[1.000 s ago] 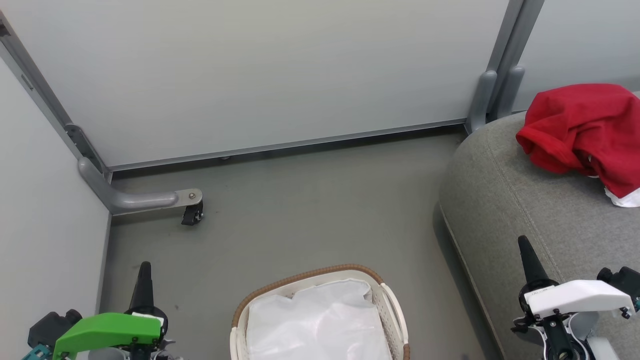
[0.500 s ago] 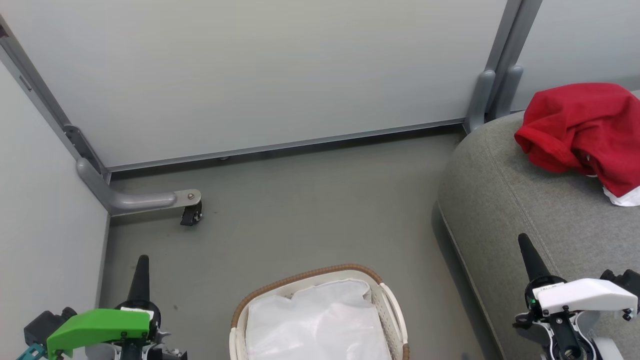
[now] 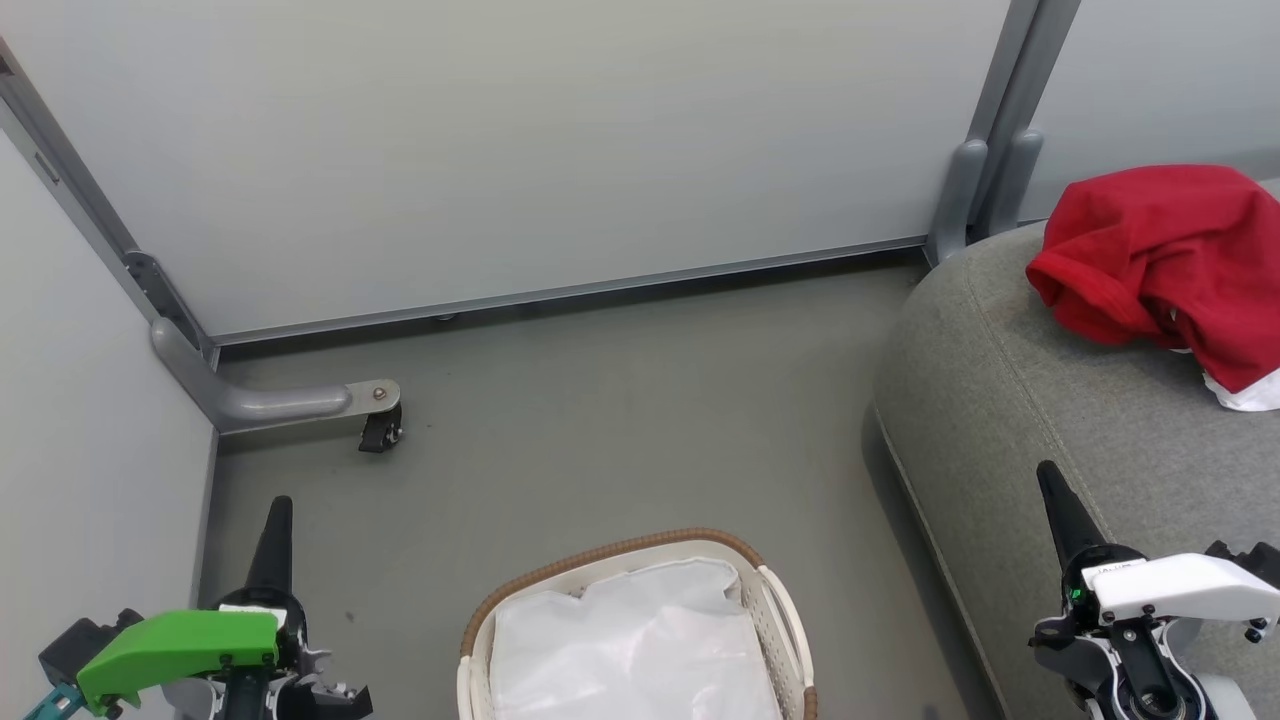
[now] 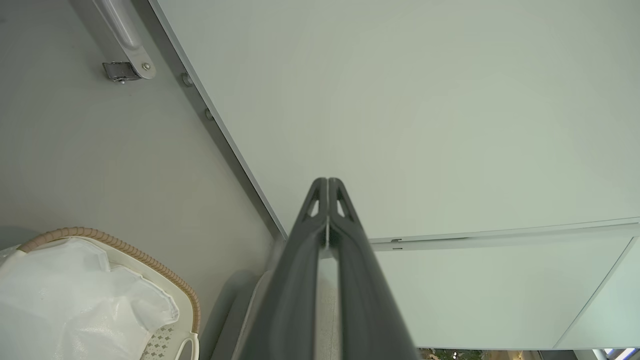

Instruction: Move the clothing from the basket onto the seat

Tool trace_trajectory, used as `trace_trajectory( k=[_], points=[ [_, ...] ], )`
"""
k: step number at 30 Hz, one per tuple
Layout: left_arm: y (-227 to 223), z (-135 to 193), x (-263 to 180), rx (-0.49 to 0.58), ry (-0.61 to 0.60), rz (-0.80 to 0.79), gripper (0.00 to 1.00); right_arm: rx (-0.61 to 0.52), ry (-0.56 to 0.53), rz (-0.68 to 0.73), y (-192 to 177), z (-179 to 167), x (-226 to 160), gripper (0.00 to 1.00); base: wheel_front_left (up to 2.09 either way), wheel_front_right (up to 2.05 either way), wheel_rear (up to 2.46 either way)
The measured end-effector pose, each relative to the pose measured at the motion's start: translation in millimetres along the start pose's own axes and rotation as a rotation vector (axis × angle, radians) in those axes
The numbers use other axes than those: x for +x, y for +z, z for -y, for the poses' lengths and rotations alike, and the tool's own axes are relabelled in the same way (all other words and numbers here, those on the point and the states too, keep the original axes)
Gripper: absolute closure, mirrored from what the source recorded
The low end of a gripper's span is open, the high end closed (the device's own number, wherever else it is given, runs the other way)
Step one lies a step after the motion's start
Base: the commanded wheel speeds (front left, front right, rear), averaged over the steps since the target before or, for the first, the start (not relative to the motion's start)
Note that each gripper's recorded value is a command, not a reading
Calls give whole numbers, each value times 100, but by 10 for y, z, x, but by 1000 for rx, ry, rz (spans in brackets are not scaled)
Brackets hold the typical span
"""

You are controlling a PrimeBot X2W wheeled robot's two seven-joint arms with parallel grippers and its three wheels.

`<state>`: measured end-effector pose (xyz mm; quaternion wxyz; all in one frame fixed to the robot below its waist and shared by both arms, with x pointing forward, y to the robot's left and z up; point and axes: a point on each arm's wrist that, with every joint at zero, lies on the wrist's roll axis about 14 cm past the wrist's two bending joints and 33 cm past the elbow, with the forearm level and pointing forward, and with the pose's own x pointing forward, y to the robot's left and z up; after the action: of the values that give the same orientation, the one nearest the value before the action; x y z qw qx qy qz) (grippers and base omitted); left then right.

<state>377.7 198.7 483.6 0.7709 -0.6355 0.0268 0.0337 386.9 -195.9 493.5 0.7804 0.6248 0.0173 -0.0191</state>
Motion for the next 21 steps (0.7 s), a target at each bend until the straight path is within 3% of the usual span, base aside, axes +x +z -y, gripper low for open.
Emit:
trace_trajectory(
  k=[21],
  points=[
    [25,130,56,-140,-46,-8,100,160,28,-2,37,-65,2,100,0,0,0]
  ],
)
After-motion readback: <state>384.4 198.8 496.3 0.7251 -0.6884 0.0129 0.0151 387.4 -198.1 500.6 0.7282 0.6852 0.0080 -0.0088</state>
